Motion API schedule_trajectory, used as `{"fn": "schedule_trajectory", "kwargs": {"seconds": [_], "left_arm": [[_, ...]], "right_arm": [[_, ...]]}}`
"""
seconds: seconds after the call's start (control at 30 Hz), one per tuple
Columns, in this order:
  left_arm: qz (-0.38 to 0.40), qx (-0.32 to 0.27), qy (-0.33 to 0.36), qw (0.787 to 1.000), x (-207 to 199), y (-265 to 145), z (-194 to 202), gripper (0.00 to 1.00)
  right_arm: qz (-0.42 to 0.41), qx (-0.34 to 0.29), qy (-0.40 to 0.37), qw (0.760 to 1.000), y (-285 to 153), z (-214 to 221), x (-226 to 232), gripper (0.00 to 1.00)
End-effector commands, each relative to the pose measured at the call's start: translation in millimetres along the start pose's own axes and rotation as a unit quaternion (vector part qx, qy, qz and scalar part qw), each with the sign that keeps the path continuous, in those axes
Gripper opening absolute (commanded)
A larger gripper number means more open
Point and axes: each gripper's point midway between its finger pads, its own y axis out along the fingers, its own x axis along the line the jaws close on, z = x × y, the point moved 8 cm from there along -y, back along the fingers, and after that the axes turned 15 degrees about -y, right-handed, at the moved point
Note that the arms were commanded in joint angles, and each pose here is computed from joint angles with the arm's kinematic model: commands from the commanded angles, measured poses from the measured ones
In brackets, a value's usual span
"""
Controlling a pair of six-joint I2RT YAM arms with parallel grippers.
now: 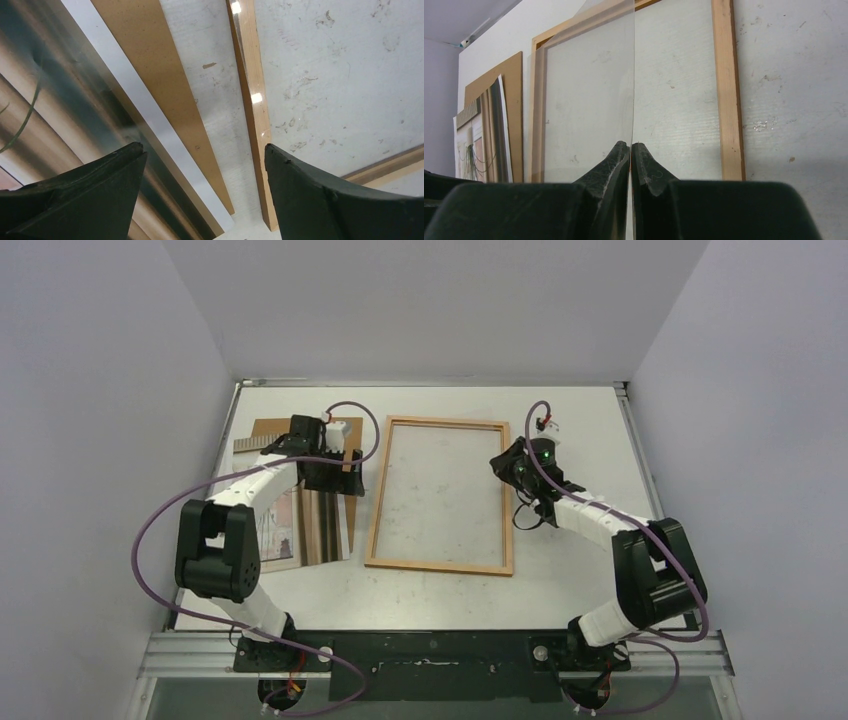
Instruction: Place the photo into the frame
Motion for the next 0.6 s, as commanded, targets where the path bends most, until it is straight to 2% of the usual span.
{"fn": "schedule_trajectory", "kwargs": {"seconds": [0.0,0.3,0.57], "left_arm": [[0.000,-0.029,0.020,0.999,-4.4,1.2,-14.2,0.87],[-0.004,-0.022,0.026,0.999,-5.6,5.8,-13.5,0.79],[-0.006,-0.022,0.030,0.999,-7.5,9.4,-15.5,0.78]], "right_arm": [[0.009,-0.033,-0.003,0.999,10.1,-6.7,-8.1,0.05],[0.016,-0.026,0.005,1.000,18.4,2.0,-19.6,0.05],[0.023,-0.025,0.007,0.999,19.7,8.4,-27.4,0.05]]}}
